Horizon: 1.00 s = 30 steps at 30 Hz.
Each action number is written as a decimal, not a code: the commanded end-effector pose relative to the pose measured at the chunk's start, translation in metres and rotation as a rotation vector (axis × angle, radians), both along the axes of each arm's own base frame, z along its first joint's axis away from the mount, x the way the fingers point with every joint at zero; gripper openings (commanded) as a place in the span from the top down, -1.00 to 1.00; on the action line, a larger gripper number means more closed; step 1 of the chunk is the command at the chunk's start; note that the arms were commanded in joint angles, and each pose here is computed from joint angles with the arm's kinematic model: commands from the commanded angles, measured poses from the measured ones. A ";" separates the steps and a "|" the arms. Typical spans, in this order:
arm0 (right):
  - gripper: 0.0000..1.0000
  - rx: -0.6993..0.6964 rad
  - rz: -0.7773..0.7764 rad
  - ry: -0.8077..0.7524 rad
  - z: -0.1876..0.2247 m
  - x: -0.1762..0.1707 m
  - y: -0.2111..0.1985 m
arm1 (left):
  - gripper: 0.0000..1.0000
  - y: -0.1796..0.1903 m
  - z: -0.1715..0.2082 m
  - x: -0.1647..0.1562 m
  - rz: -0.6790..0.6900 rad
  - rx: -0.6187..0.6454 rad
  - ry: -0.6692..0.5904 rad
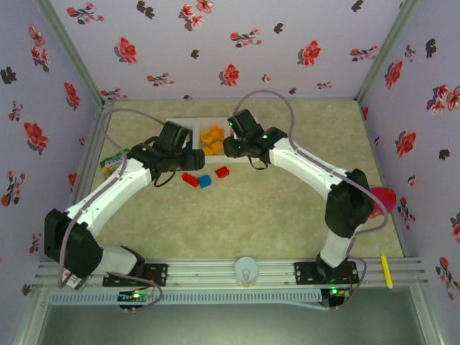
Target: Sort the legos into containers by color
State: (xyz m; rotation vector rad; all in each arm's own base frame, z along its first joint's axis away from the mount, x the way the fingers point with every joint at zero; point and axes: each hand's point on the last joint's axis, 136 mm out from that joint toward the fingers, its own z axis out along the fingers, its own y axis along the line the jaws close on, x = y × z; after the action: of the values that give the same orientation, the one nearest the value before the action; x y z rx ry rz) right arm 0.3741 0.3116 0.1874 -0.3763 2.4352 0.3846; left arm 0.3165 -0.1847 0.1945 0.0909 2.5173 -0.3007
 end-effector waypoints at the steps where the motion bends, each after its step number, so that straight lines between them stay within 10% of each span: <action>1: 0.26 0.021 0.031 -0.054 0.006 0.021 0.022 | -0.52 0.010 0.000 -0.009 0.016 0.033 0.002; 18: -0.13 -0.005 0.027 -0.060 -0.023 0.101 0.074 | -0.54 0.024 -0.001 -0.019 0.049 0.064 0.015; 30: -0.30 0.027 0.015 -0.098 0.008 0.061 0.041 | -0.60 0.026 -0.015 -0.021 0.068 0.076 0.043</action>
State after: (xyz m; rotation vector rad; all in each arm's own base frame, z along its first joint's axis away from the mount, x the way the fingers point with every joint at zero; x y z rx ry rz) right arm 0.4411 0.3615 0.1534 -0.4247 2.4187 0.3622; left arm 0.3002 -0.1638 0.1860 0.0517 2.5514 -0.2181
